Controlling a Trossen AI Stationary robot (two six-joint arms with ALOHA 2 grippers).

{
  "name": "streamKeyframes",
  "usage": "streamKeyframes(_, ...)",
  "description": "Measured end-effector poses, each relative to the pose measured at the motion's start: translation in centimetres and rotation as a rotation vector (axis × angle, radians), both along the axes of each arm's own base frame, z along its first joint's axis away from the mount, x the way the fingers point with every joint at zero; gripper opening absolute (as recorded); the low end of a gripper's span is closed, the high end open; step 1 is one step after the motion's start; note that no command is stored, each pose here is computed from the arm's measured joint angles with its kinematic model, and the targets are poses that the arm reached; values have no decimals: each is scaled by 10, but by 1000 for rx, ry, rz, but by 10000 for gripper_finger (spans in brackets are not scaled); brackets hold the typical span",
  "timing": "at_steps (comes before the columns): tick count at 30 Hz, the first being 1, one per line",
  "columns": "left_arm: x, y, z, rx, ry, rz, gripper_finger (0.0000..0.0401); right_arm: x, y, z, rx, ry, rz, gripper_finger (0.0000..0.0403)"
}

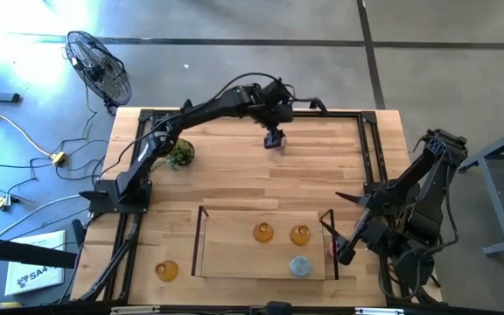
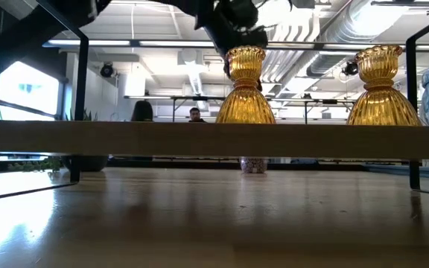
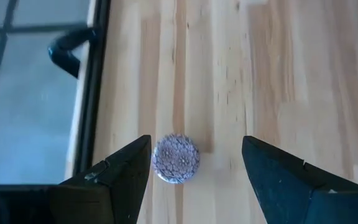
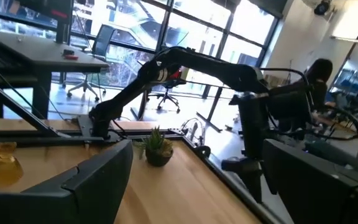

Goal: Pick & Place candle stick holders
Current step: Put the red patterned scented candle on the shelf

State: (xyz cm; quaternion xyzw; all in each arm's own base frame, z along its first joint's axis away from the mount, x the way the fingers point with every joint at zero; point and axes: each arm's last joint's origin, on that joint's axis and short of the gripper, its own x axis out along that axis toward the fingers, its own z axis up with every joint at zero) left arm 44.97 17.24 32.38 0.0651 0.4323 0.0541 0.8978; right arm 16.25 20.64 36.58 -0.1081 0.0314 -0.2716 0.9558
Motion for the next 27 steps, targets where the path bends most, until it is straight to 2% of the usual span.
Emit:
streamKeyframes(7, 7, 4, -26, -60, 73, 51, 248, 0, 0, -1, 78, -41, 12, 353)
streamKeyframes(17, 22, 14, -64, -69, 118, 54, 248, 13, -8, 2, 157, -80, -19, 353)
streamKeyframes(27, 23, 20, -76, -60, 152, 86, 248, 37, -26, 0, 224, -53, -8, 353)
